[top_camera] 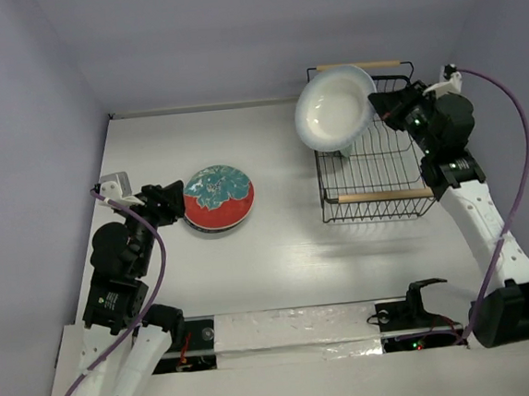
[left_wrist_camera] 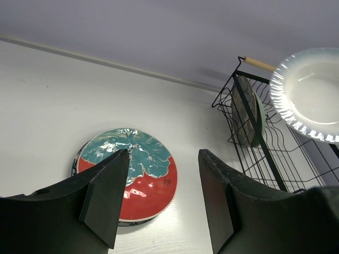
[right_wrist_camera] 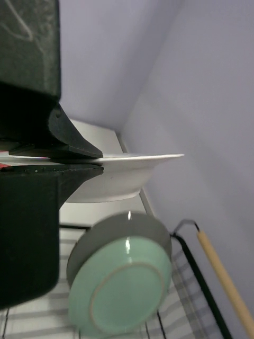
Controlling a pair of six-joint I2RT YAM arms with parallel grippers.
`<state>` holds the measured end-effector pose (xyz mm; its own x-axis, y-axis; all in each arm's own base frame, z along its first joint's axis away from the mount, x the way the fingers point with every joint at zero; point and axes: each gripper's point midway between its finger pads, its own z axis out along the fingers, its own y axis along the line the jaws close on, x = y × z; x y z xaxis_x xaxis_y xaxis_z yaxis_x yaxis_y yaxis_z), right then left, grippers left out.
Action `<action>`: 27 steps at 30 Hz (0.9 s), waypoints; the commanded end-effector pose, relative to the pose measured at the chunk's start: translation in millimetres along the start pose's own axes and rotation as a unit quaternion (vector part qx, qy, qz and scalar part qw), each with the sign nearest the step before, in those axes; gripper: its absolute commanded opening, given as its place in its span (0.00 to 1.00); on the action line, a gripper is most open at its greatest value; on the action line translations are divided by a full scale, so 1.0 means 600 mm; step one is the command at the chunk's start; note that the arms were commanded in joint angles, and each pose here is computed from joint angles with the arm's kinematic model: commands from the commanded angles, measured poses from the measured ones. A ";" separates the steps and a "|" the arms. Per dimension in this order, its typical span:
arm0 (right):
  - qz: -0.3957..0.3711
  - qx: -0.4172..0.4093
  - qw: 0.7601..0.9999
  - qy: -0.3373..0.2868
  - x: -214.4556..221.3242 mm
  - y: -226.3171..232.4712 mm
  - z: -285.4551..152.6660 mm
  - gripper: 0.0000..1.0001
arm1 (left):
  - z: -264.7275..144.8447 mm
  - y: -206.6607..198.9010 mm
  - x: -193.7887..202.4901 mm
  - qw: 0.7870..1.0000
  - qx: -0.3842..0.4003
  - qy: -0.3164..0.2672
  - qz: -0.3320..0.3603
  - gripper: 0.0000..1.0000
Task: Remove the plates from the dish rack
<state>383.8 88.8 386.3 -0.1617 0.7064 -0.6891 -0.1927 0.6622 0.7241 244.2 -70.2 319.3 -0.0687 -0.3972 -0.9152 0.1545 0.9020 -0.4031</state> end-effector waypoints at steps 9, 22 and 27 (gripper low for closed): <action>0.105 -0.277 0.950 0.095 0.137 0.297 0.071 0.00 | 0.007 -0.006 -0.013 1.000 0.007 -0.018 -0.003 0.52; 0.188 -0.274 0.911 0.243 0.419 0.325 0.144 0.00 | 0.009 -0.003 -0.014 1.000 0.005 -0.018 -0.002 0.55; 0.187 -0.251 0.914 0.256 0.464 0.292 0.169 0.00 | 0.011 -0.004 -0.011 1.000 0.006 -0.015 -0.002 0.55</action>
<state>398.1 422.6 207.9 -0.7955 0.4650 -0.3885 -0.2364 0.3521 0.9056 245.9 -69.3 317.8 -0.0726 -0.3957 -0.9155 0.1478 0.9035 -0.4023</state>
